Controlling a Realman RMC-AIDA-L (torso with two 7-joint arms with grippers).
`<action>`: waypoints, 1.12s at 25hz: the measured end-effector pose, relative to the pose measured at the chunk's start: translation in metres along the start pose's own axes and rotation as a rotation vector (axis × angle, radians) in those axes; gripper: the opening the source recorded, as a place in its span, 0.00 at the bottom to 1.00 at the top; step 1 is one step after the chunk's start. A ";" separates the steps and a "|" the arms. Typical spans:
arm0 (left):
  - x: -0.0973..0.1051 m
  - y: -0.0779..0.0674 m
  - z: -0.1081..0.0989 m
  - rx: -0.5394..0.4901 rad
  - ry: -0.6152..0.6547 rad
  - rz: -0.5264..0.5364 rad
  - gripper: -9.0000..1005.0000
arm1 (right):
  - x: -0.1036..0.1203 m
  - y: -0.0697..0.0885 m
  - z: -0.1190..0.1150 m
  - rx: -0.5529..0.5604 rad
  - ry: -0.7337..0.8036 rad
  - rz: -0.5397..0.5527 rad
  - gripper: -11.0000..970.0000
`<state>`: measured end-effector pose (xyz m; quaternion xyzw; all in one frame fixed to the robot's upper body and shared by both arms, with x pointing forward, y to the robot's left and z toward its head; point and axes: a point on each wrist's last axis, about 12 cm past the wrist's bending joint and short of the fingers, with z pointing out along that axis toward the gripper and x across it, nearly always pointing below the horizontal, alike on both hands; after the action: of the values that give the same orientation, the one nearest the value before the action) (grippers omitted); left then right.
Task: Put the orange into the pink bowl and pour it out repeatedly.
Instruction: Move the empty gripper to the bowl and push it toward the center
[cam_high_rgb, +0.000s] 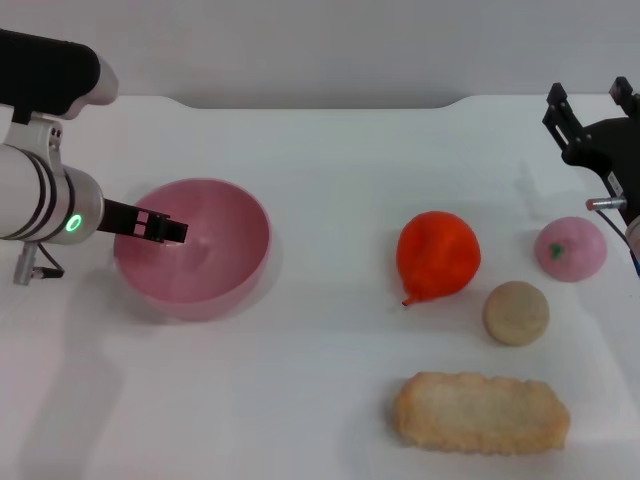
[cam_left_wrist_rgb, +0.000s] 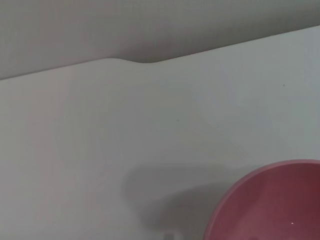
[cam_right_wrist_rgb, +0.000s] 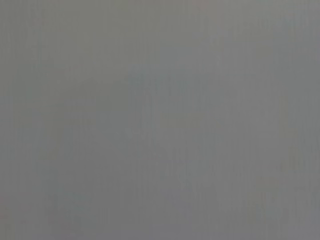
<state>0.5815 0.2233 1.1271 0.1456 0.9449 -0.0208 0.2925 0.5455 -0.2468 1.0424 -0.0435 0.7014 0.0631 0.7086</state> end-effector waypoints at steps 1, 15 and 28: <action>0.000 0.000 0.001 0.000 0.001 0.000 0.78 | 0.000 0.000 0.000 0.000 -0.001 0.001 0.74; 0.007 0.002 0.013 -0.007 0.054 -0.011 0.78 | -0.003 0.002 0.001 0.000 -0.014 0.011 0.73; 0.001 0.000 0.012 0.022 0.034 0.002 0.24 | -0.006 0.004 0.002 -0.012 -0.026 0.009 0.73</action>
<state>0.5868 0.2222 1.1169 0.1502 0.9492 -0.0286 0.2750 0.5467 -0.2423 1.0489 -0.0440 0.6921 0.0711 0.7169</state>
